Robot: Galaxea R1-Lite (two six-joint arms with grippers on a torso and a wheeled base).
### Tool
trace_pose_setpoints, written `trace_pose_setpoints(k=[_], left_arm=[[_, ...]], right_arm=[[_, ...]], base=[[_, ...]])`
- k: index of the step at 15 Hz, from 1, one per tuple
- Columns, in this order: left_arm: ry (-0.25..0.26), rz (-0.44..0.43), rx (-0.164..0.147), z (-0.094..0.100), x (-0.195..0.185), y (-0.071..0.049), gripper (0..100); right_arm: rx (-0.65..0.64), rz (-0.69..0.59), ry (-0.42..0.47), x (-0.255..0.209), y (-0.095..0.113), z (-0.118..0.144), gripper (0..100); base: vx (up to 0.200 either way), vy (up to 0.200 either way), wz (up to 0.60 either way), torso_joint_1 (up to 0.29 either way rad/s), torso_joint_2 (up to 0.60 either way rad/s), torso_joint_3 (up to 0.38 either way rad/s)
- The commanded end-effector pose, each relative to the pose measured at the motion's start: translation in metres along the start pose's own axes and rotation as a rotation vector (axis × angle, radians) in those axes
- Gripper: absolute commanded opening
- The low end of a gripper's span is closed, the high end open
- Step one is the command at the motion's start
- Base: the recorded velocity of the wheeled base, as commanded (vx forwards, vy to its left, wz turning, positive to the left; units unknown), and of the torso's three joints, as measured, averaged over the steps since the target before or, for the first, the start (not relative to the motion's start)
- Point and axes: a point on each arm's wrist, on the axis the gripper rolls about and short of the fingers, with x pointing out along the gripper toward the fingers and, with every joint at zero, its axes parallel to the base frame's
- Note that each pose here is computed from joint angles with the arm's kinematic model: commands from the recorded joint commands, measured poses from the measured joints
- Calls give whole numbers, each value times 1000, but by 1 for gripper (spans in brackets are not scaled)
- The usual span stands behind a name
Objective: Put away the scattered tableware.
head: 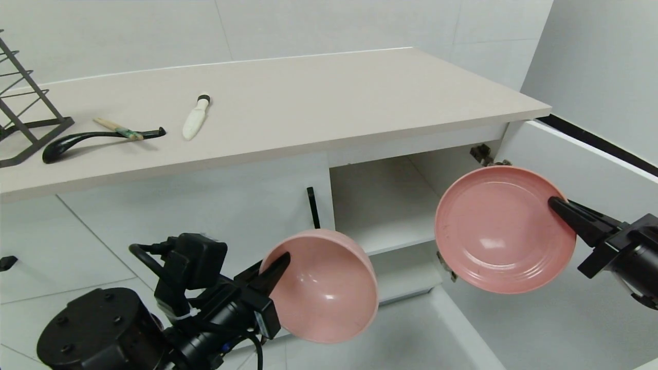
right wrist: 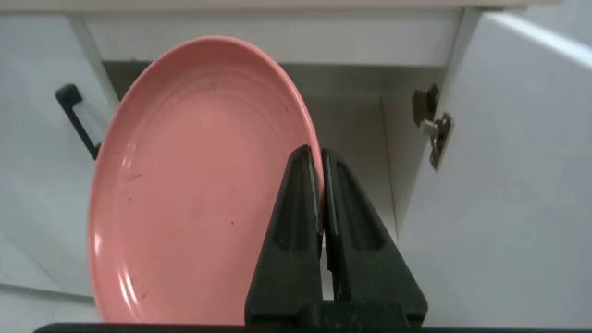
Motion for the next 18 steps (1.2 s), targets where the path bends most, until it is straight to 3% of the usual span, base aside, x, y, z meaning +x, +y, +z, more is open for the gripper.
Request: trace_pose_setpoints(k=[1, 3, 5, 6, 8, 9, 12, 18], left_arm=[[36, -16, 9, -8, 3, -5, 0], [73, -60, 20, -18, 6, -16, 0], [79, -100, 24, -19, 4, -25, 0], [85, -110, 51, -21, 3, -26, 0], [95, -114, 157, -25, 6, -27, 0], [82, -117, 167, -23, 8, -29, 0], [41, -115, 153, -15, 12, -30, 0], [26, -117, 155, -11, 10, -30, 0]], right_arm=[[2, 1, 8, 1, 0, -2, 0], [7, 1, 29, 1, 0, -6, 0], [14, 1, 62, 3, -1, -13, 0], [18, 1, 74, 4, -1, -16, 0], [33, 1, 135, 10, -2, -30, 0], [37, 1, 159, 12, -3, -36, 0], [45, 1, 193, 17, -4, -45, 0], [67, 40, 268, 25, 3, -64, 0]], base=[[0, 0, 0, -256, 349, 119], [0, 0, 0, -158, 293, 119], [0, 0, 0, -54, 278, 95], [0, 0, 0, -7, 198, 36], [0, 0, 0, -10, 80, 37], [0, 0, 0, 0, 0, 0], [0, 0, 0, 0, 0, 0], [33, 0, 0, 0, 2, 3]])
